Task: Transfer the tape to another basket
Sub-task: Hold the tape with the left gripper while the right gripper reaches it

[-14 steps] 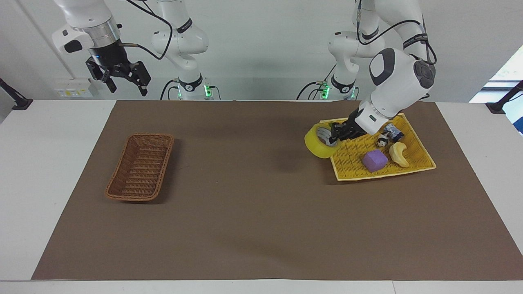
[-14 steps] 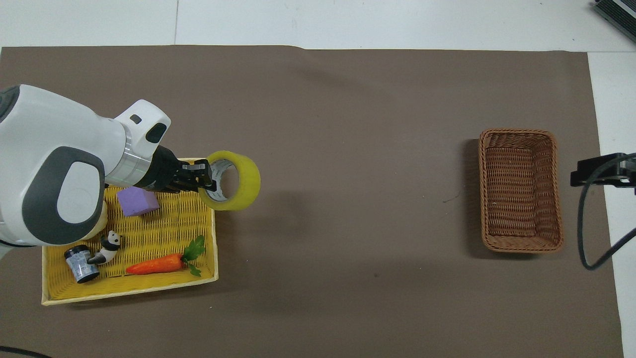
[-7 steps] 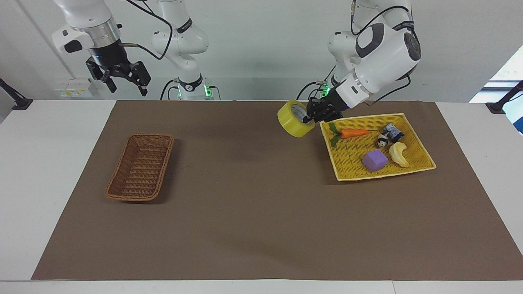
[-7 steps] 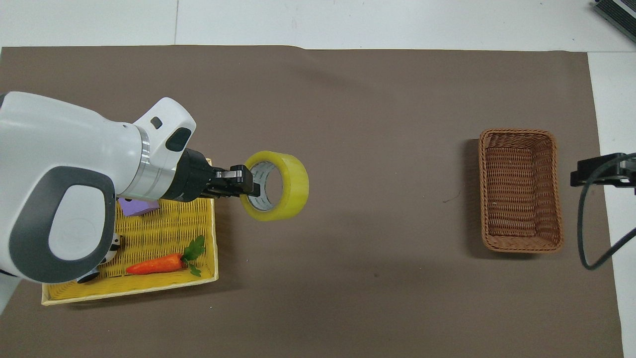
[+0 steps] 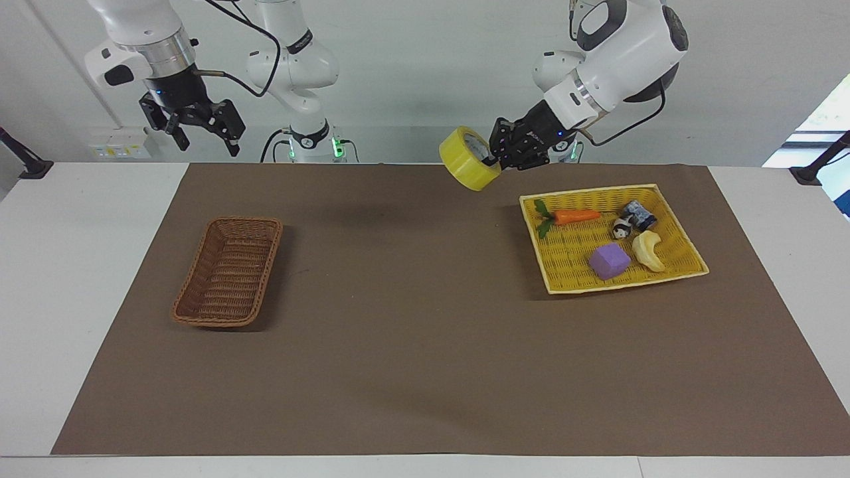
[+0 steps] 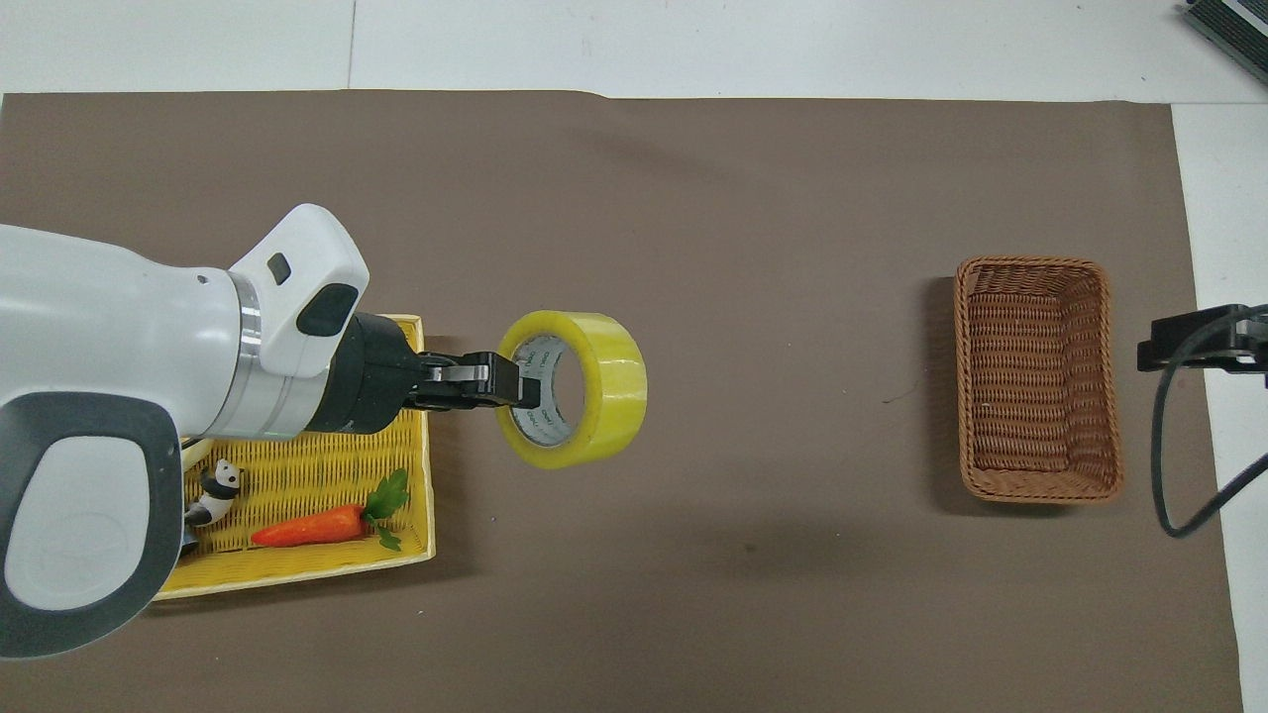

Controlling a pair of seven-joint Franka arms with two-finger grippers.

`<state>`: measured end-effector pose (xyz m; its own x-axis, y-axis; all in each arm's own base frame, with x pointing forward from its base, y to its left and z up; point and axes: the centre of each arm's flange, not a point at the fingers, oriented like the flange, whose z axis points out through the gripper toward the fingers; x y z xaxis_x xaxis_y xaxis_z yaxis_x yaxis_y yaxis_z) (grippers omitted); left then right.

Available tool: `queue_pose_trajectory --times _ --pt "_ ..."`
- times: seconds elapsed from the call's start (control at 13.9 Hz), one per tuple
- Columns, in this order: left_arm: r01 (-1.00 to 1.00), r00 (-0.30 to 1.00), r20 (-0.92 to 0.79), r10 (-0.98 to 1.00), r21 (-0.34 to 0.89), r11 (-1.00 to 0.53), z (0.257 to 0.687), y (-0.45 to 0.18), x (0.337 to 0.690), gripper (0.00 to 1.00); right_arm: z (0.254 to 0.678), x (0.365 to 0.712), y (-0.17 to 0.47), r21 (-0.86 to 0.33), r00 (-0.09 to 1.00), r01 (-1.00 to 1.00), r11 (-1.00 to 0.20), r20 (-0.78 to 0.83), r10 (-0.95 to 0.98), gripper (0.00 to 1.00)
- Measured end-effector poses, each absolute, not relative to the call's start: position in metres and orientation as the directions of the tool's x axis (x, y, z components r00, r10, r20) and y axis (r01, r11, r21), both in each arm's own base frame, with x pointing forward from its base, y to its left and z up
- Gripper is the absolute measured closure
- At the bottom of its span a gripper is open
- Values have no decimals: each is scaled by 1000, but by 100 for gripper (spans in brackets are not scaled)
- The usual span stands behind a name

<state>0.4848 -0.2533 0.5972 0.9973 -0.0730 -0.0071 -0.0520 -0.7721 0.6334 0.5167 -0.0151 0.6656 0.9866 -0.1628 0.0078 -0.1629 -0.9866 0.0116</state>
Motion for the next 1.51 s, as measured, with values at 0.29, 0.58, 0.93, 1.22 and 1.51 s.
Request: queue_pose_trajectory --times 0.29,0.58,0.93,1.22,1.51 --pt "-62 996 -5 -85 640 -766 598 -259 482 78 666 517 -15 12 987 -163 -987 8 -163 0" --pt "-63 996 -5 -86 640 -766 598 -259 481 78 665 516 -12 12 988 -157 -988 4 -157 0" --pt "-64 996 -5 -87 640 -766 598 -259 481 78 668 513 -3 -6 992 -127 -992 2 -127 0" --pt "-65 996 -4 -88 640 -766 598 -259 481 78 640 526 5 -56 995 -102 -993 19 -103 0" --pt "-66 996 -4 -89 640 -766 598 -260 481 78 617 535 42 -196 998 -69 -978 -6 -69 0"
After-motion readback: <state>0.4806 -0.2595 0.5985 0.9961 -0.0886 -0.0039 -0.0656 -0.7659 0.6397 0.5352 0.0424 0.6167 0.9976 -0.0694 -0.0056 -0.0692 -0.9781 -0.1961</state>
